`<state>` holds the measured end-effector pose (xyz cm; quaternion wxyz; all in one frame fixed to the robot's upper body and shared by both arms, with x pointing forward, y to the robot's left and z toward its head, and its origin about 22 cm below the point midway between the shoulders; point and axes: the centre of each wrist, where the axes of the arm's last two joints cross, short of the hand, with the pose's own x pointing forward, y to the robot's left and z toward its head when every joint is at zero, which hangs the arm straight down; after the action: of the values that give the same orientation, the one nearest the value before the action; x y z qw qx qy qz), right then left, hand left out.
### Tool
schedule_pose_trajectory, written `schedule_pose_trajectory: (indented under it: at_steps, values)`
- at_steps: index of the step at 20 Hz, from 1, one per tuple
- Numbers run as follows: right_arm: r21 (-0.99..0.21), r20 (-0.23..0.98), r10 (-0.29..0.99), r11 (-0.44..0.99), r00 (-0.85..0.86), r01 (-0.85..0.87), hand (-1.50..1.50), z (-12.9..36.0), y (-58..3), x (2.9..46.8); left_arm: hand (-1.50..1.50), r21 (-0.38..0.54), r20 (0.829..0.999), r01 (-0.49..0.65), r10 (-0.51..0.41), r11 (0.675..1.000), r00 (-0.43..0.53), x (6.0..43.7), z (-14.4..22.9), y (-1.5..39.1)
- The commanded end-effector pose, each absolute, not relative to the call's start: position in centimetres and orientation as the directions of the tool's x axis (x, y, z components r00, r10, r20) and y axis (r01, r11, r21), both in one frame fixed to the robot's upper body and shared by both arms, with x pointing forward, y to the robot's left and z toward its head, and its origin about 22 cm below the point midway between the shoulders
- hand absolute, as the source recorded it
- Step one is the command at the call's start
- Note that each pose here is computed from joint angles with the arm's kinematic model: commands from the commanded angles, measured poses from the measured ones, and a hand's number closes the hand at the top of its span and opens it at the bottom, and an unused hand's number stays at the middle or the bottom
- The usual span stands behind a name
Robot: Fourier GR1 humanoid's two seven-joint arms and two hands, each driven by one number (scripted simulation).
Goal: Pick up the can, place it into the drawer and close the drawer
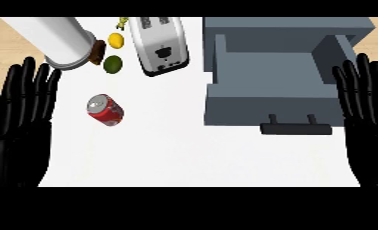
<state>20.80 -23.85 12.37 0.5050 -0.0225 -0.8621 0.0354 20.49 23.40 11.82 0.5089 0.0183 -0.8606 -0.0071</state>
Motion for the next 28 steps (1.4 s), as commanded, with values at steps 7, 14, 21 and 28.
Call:
schedule_pose_trajectory:
  at_steps: [7, 14, 21, 28]
  values:
    - [-0.044, 0.953, 0.077, 0.992, -0.292, 0.116, -1.5, 9.7, -25.5, 20.4, -1.5, 0.007, 0.973, -0.592, -0.142, 0.806, -0.182, 19.6, 9.2, 26.5]
    - [-0.041, 0.97, 0.072, 0.99, -0.234, 0.133, -1.5, 11.4, -26.3, 19.9, -1.5, -0.007, 0.993, -0.666, -0.072, 0.746, -0.091, 20.2, 10.7, 23.6]
    - [-0.037, 0.97, 0.071, 0.988, -0.234, 0.149, -1.5, 10.2, -25.6, 20.3, -1.5, -0.002, 0.992, -0.668, -0.085, 0.744, -0.098, 19.8, 12.8, 22.6]
    - [-0.026, 0.97, 0.065, 0.986, -0.233, 0.165, -1.5, 10.2, -27.1, 17.9, -1.5, 0.006, 0.998, -0.651, -0.048, 0.759, -0.046, 22.2, 9.4, 22.9]
